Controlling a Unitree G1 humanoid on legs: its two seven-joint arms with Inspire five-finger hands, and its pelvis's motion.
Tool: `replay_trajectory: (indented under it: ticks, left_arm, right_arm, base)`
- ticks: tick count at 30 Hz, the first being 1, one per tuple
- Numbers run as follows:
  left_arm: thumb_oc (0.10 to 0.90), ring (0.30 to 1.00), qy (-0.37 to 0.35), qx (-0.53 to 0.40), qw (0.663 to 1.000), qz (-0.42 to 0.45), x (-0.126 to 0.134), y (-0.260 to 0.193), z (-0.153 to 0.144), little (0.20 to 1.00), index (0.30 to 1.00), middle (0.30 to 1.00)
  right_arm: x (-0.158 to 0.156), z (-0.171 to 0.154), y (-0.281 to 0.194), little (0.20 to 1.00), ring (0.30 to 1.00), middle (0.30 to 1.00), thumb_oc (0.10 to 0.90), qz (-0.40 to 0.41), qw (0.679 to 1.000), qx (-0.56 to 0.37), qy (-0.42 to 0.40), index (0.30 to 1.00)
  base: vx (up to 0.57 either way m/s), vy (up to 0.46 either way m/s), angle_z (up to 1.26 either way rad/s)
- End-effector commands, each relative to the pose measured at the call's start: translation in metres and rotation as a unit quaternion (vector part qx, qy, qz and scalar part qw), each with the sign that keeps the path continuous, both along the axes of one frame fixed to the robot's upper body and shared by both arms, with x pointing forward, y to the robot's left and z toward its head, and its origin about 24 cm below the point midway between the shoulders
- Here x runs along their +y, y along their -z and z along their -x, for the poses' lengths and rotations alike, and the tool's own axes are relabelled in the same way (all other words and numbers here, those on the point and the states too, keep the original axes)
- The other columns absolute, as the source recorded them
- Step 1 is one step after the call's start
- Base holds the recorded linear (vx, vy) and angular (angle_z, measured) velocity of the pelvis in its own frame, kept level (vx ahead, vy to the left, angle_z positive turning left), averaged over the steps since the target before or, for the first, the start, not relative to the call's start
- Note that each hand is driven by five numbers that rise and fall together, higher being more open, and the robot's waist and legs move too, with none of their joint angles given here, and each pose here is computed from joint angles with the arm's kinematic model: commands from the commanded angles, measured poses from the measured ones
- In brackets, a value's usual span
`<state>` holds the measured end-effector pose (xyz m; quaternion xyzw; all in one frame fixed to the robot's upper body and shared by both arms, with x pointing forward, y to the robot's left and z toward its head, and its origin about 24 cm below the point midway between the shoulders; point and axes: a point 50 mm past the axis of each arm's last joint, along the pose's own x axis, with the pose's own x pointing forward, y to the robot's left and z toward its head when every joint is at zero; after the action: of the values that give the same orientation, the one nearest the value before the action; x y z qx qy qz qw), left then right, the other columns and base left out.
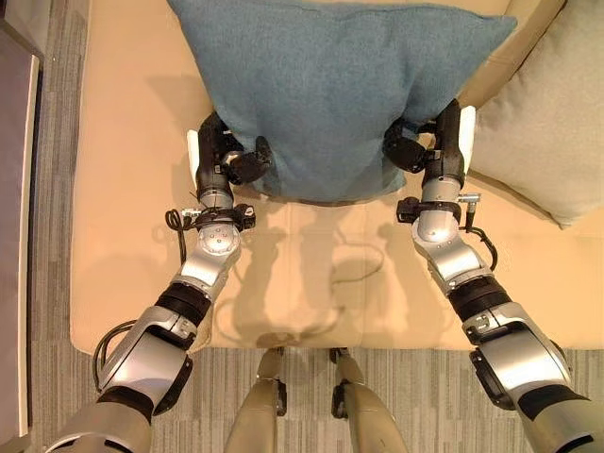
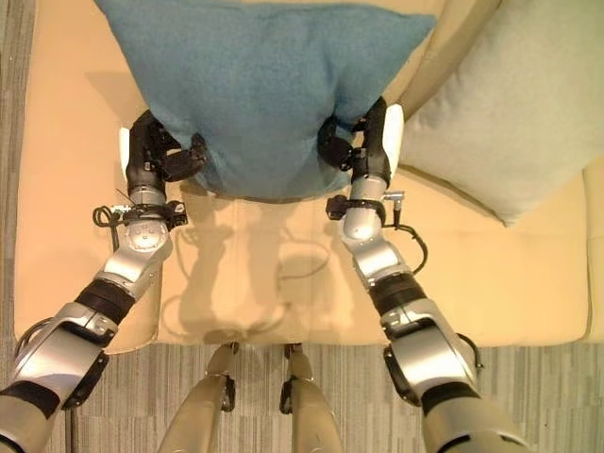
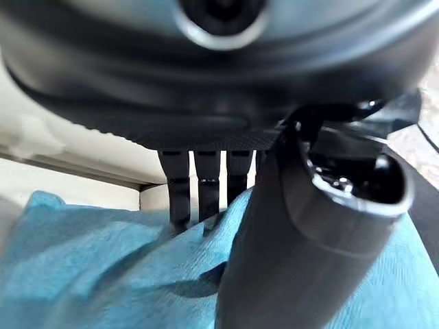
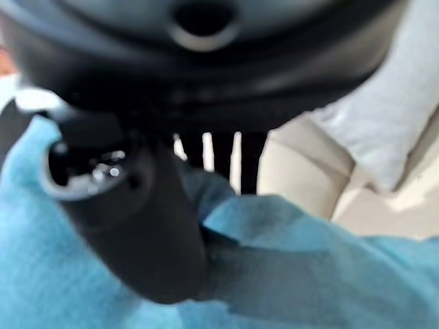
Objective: Pick up all the scattered cushions and arrange them neatly on the sofa.
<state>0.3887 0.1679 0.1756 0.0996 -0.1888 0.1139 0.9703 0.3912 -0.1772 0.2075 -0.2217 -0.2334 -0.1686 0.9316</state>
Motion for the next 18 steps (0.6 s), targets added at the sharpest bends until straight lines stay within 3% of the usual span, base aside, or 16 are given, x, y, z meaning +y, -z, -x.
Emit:
replay_trajectory:
  ticks: [1, 4, 8, 11, 14, 16, 18]
  left_arm:
    - [0.8, 0.9, 0.029, -0.125, 0.991, -0.028, -0.011, -0.071, -0.002, 0.9, 0.9, 0.9]
    - [0.8, 0.9, -0.015, -0.116, 0.993, -0.018, 0.028, -0.07, 0.0, 0.9, 0.9, 0.9]
    - [0.8, 0.9, -0.037, -0.105, 0.994, 0.012, 0.059, -0.051, 0.014, 0.9, 0.9, 0.9]
    - [0.8, 0.9, -0.028, -0.071, 0.997, 0.002, 0.066, -0.007, 0.037, 0.9, 0.9, 0.9]
    - [0.8, 0.9, -0.025, 0.009, 0.999, 0.032, 0.069, 0.064, 0.075, 0.9, 0.9, 0.9]
    - [0.8, 0.9, -0.039, 0.125, 0.989, 0.063, 0.082, 0.132, 0.122, 0.9, 0.9, 0.9]
    - [0.8, 0.9, -0.041, 0.152, 0.985, 0.072, 0.084, 0.145, 0.133, 0.9, 0.9, 0.9]
  right_arm:
    - [0.004, 0.004, -0.066, 0.9, 0.9, 0.9, 0.8, 0.061, 0.992, -0.108, -0.015, 0.9]
    - [-0.041, 0.005, -0.064, 0.9, 0.9, 0.9, 0.8, 0.05, 0.995, -0.079, 0.041, 0.9]
    - [-0.08, 0.015, -0.047, 0.9, 0.9, 0.9, 0.8, 0.03, 0.995, -0.05, 0.079, 0.9]
    - [-0.088, 0.035, -0.004, 0.9, 0.9, 0.9, 0.8, 0.025, 0.998, -0.02, 0.054, 0.9]
    - [-0.085, 0.069, 0.067, 0.9, 0.9, 0.9, 0.8, 0.001, 0.999, 0.05, 0.02, 0.9]
    - [-0.094, 0.111, 0.137, 0.9, 0.9, 0.9, 0.8, -0.03, 0.987, 0.157, 0.027, 0.9]
    - [-0.097, 0.12, 0.15, 0.9, 0.9, 0.9, 0.8, -0.025, 0.982, 0.184, 0.032, 0.9]
  base:
    - [-0.02, -0.032, -0.03]
    - [0.01, -0.038, 0.02]
    - [0.02, -0.037, 0.12]
    - [0.06, -0.035, 0.23]
    - [0.07, -0.033, -0.04]
    - [0.12, -0.059, -0.15]
    - [0.06, -0.036, -0.05]
